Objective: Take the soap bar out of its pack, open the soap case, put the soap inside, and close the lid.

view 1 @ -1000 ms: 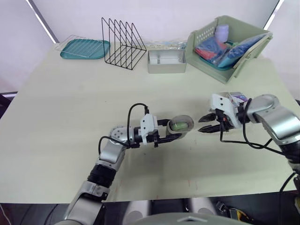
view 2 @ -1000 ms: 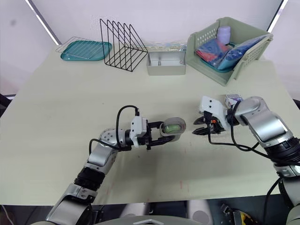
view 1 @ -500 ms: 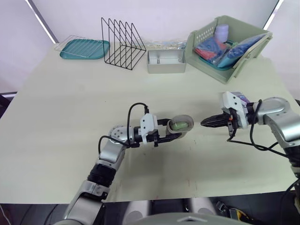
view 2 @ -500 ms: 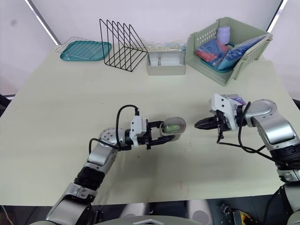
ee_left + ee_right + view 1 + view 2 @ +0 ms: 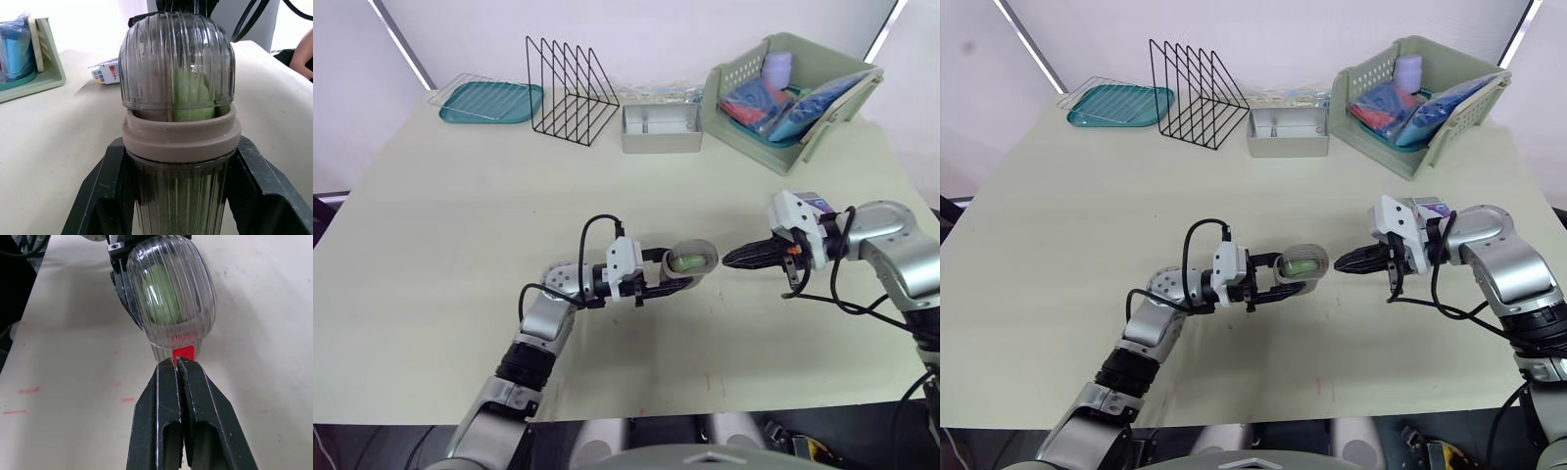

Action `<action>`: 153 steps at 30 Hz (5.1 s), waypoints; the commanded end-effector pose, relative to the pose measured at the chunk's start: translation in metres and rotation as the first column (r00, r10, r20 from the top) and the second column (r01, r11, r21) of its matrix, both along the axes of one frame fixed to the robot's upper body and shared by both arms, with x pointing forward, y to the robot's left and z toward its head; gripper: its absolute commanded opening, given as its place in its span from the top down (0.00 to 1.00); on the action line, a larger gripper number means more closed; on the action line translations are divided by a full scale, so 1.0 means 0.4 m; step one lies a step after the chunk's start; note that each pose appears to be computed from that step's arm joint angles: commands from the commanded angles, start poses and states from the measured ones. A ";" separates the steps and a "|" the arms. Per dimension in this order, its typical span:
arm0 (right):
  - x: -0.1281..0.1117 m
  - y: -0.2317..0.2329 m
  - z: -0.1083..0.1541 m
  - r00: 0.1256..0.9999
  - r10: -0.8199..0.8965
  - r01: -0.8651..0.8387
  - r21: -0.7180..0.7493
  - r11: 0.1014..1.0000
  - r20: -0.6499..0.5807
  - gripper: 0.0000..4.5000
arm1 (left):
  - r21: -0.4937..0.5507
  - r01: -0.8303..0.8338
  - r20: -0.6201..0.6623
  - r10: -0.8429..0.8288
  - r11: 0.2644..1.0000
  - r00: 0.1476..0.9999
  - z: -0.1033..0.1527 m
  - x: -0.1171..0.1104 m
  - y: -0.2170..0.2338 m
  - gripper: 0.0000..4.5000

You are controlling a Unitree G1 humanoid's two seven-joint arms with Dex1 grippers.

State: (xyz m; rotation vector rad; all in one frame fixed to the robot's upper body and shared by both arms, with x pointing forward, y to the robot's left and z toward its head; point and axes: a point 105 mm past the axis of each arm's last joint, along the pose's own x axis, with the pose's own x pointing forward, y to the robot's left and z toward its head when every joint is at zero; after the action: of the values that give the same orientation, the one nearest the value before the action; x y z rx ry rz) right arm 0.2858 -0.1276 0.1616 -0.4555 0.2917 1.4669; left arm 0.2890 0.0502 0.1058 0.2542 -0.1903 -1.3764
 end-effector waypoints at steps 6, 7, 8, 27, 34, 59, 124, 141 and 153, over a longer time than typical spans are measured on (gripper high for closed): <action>-0.011 0.021 0.054 0.998 0.031 -0.034 0.050 0.998 0.055 0.99 | -0.018 0.002 0.046 -0.001 1.000 0.999 0.026 0.002 0.000 0.58; -0.011 0.022 0.055 0.998 0.032 -0.035 0.051 0.998 0.055 0.99 | -0.017 0.001 0.046 -0.001 1.000 0.999 0.026 0.002 0.000 0.58; -0.011 0.023 0.056 0.998 0.033 -0.036 0.052 0.998 0.056 0.99 | -0.017 0.001 0.046 -0.001 1.000 0.999 0.026 0.002 0.000 0.58; -0.014 0.033 0.064 0.997 0.052 -0.055 0.060 0.997 0.057 0.99 | -0.014 -0.003 0.049 0.004 1.000 0.999 0.027 0.004 0.001 0.58; -0.016 0.038 0.068 0.997 0.058 -0.062 0.066 0.996 0.058 0.99 | -0.011 -0.005 0.051 0.006 1.000 0.999 0.027 0.007 0.002 0.58; -0.010 0.029 0.069 0.998 0.038 -0.042 0.068 0.997 0.056 0.99 | -0.009 -0.014 0.057 0.014 1.000 0.998 0.029 0.010 0.002 0.58; 0.017 0.108 0.010 0.989 0.081 -0.090 0.073 0.993 0.121 0.99 | -0.033 -0.064 0.034 0.065 0.997 0.997 0.016 0.027 0.015 0.58; 0.021 0.107 -0.025 0.990 0.082 -0.085 0.018 0.996 0.112 0.99 | -0.036 -0.074 0.037 0.076 0.997 0.996 0.016 0.027 0.015 0.58; 0.023 0.114 -0.041 0.990 0.090 -0.090 0.000 0.996 0.106 0.99 | -0.039 -0.082 0.036 0.083 0.996 0.996 0.017 0.030 0.015 0.58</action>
State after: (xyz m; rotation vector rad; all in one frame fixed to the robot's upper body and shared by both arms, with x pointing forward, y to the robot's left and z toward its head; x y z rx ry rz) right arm 0.2990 -0.0843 0.1785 -0.5412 0.0424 1.4887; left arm 0.2978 0.0558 0.0999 0.2444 -0.1784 -1.3071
